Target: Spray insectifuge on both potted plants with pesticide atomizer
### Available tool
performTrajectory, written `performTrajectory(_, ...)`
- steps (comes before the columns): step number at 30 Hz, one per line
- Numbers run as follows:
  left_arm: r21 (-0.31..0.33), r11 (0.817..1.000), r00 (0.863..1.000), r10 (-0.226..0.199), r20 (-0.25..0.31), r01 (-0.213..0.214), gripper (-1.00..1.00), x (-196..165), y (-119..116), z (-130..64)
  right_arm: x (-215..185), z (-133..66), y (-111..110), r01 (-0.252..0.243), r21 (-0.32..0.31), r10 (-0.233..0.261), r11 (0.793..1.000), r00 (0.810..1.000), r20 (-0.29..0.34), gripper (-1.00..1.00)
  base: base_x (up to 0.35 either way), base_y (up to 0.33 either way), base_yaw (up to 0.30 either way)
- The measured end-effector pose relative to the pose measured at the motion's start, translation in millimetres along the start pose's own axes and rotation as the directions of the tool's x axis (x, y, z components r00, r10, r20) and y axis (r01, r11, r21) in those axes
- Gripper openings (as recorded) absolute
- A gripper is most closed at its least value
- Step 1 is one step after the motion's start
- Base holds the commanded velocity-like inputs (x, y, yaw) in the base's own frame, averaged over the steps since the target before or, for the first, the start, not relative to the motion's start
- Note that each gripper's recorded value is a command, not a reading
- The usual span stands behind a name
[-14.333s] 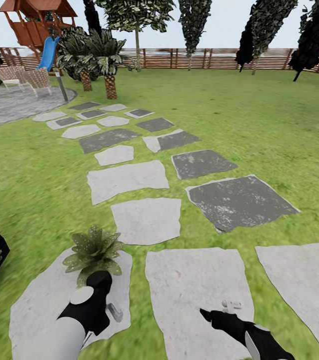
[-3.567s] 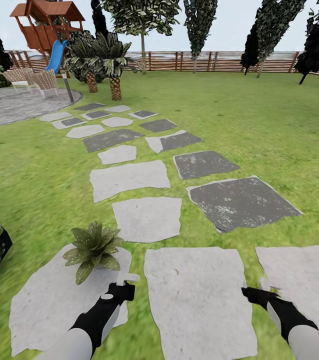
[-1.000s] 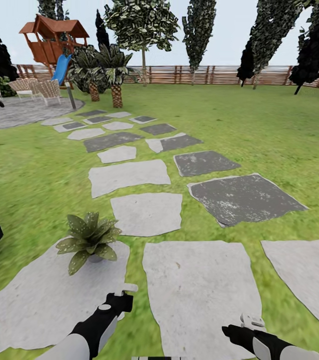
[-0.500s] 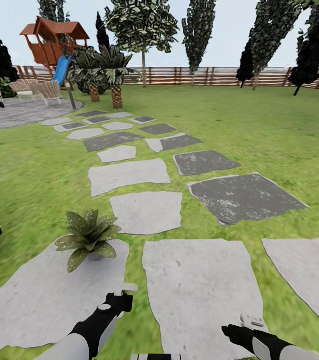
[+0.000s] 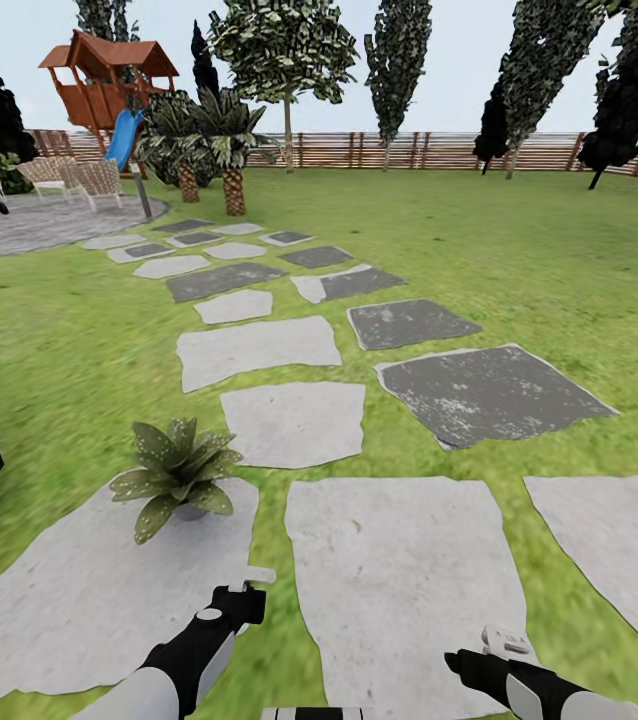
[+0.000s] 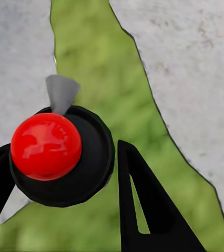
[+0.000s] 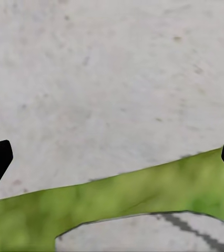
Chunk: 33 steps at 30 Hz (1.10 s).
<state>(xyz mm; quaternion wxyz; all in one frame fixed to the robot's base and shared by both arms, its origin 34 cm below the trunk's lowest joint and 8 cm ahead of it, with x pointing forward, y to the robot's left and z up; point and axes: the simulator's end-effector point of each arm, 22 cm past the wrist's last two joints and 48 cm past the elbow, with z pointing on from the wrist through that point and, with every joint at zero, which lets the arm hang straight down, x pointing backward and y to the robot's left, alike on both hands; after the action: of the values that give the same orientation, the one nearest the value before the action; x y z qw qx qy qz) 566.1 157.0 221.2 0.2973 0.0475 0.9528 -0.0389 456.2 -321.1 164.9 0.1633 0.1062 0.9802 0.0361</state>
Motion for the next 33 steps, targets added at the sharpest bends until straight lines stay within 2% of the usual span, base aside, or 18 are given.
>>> performTrajectory(9,-0.001,1.000,1.000,0.000,0.005,0.000,-1.00,-2,0,-0.9,-2,-1.0,0,0.000,-0.001,0.000,1.000,1.000,0.004,1.00,0.000,0.000,0.000)
performTrajectory(16,-0.001,1.000,0.999,-0.001,0.037,0.001,-1.00,-9,0,-1.1,-2,-1.0,0,0.000,0.000,0.000,1.000,1.000,0.004,1.00,0.000,0.000,0.000)
performTrajectory(24,-0.003,1.000,0.997,0.002,0.072,-0.002,-1.00,-27,0,-10.2,-16,-10.1,3,0.001,-0.006,-0.001,1.000,0.999,0.035,1.00,0.000,0.000,0.000)
performTrajectory(33,-0.003,1.000,0.997,0.003,0.072,-0.003,-1.00,-29,0,-11.7,-17,-12.0,3,0.001,-0.007,-0.001,1.000,0.999,0.035,1.00,0.000,0.000,0.000)
